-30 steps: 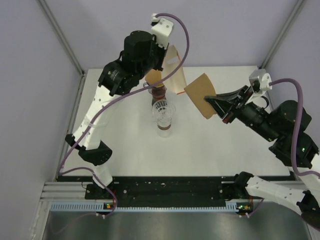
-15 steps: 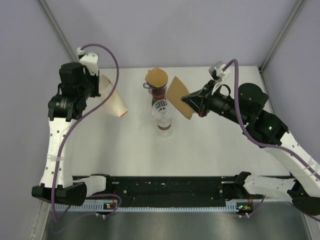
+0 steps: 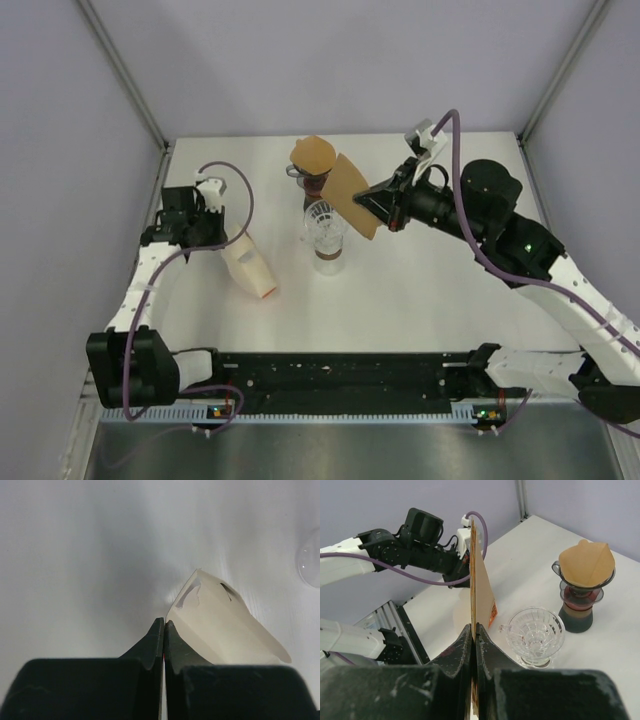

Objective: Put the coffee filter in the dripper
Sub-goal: Place the coffee filter holder at the center of the board.

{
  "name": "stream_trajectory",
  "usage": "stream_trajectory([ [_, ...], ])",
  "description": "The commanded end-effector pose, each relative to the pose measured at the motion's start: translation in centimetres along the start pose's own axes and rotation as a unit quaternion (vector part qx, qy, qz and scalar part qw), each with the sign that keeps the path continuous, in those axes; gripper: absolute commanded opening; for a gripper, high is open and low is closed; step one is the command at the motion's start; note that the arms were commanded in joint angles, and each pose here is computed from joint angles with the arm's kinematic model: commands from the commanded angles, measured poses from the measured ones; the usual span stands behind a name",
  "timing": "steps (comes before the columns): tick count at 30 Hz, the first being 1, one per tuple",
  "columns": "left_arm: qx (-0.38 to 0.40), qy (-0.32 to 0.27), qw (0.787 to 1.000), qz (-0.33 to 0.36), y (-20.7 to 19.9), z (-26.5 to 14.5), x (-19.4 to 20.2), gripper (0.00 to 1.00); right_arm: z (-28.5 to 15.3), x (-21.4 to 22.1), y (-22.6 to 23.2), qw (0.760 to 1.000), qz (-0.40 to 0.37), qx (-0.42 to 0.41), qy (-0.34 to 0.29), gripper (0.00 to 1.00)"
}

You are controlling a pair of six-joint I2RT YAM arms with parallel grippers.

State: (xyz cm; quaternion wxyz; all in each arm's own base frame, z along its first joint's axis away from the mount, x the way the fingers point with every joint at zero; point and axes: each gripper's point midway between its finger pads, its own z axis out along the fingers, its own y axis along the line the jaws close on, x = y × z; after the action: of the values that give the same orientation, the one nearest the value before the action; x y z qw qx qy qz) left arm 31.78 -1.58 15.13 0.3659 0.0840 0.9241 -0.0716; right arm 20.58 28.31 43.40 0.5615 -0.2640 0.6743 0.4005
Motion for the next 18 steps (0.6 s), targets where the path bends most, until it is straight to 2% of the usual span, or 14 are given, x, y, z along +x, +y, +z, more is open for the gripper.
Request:
stream_trajectory([
  [1,0.032,-0.056,0.998,0.019,-0.8,1.4,-1.4,0.0,0.2,-0.5,0.7,1.0,0.004,-0.013,-0.011,0.0],
  [7,0.045,-0.027,0.998,0.026,-1.0,2.7,1.2,0.0,0.6,0.0,0.6,1.0,0.004,-0.014,-0.003,0.0],
  [8,0.053,-0.027,0.998,0.032,-1.3,2.7,1.3,0.05,0.6,0.0,0.7,1.0,0.003,-0.015,-0.003,0.0],
  [12,0.063,-0.04,0.996,0.055,-1.7,1.4,0.3,0.42,1.0,0.6,0.4,1.0,0.002,-0.013,0.006,0.0],
  [15,0.075,-0.046,0.993,0.075,-2.2,-0.1,-0.9,0.6,1.5,1.3,-0.2,1.0,0.004,0.002,0.018,0.0],
  [18,0.106,-0.05,0.988,0.1,-3.4,-2.1,-2.0,0.7,2.0,2.2,-0.4,0.999,0.008,0.002,0.032,0.0],
])
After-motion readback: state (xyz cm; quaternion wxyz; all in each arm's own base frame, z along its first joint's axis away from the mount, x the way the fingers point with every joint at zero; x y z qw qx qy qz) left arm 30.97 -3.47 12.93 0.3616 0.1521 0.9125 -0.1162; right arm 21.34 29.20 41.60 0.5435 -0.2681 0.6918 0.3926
